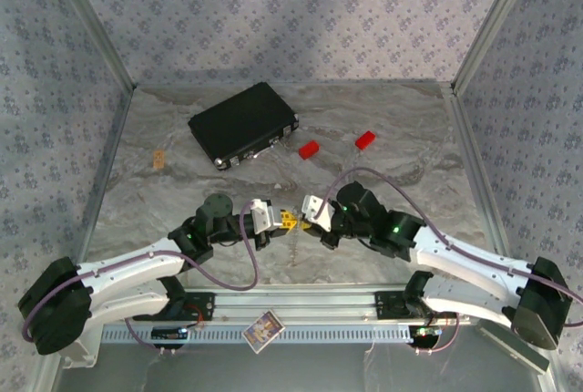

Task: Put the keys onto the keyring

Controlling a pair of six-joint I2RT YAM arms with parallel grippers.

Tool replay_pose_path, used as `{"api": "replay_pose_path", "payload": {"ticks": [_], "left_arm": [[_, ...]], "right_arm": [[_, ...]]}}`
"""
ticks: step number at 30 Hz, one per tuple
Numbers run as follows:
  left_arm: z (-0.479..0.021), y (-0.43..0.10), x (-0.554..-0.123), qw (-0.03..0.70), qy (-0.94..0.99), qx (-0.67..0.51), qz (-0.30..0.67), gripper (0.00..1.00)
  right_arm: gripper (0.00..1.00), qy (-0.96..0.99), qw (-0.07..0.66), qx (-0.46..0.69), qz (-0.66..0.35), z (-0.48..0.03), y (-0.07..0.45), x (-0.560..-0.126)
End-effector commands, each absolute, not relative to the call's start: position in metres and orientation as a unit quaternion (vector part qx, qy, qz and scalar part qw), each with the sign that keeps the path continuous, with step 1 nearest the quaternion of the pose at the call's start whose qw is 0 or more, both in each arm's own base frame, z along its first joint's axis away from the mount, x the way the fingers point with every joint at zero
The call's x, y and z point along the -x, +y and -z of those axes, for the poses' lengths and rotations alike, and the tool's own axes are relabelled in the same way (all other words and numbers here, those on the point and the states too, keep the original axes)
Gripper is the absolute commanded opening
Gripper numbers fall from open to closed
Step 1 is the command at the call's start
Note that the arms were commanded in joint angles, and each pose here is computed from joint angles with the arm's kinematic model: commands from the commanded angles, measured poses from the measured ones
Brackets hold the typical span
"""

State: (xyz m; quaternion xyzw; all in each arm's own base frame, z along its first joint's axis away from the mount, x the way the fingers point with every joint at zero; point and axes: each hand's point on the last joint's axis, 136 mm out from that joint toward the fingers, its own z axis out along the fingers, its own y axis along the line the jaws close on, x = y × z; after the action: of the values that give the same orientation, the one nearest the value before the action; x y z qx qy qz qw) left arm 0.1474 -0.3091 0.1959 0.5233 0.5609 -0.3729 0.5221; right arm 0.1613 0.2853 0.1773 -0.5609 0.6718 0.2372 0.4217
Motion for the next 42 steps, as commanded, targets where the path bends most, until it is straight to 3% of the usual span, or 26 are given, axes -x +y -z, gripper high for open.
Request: {"api": "replay_pose_path", "payload": {"ticks": [1,14,15,19,24,33,42], "left_arm": [[-0.212,-0.313,-0.147,0.540,0.539,-0.527,0.374,0.00],[-0.206,-0.313,-0.148,0.532,0.547,-0.530,0.369,0.00],[-0.206,-0.313,-0.148,0.531,0.549,-0.530,0.369,0.03],[-0.213,-0.311,-0.151,0.543,0.549,-0.519,0.367,0.45],[-0.232,-0.298,-0.152,0.579,0.539,-0.502,0.349,0.64],[-0.267,-0.244,-0.173,0.677,0.559,-0.397,0.267,0.68],[-0.298,-0.151,-0.205,0.756,0.606,-0.183,0.164,0.78]], "right_arm": [[0.00,0.643,0.478,0.544,-0.249,-0.212,0.289,-0.165],[0.00,0.642,0.499,0.539,-0.219,-0.222,0.274,-0.167],[0.00,0.643,0.497,0.541,-0.217,-0.222,0.273,-0.167],[0.00,0.642,0.493,0.550,-0.206,-0.225,0.271,-0.166],[0.00,0.645,0.488,0.562,-0.176,-0.232,0.263,-0.169],[0.00,0.640,0.480,0.574,-0.175,-0.244,0.277,-0.171],[0.00,0.587,0.497,0.589,-0.250,-0.264,0.354,-0.167]]}}
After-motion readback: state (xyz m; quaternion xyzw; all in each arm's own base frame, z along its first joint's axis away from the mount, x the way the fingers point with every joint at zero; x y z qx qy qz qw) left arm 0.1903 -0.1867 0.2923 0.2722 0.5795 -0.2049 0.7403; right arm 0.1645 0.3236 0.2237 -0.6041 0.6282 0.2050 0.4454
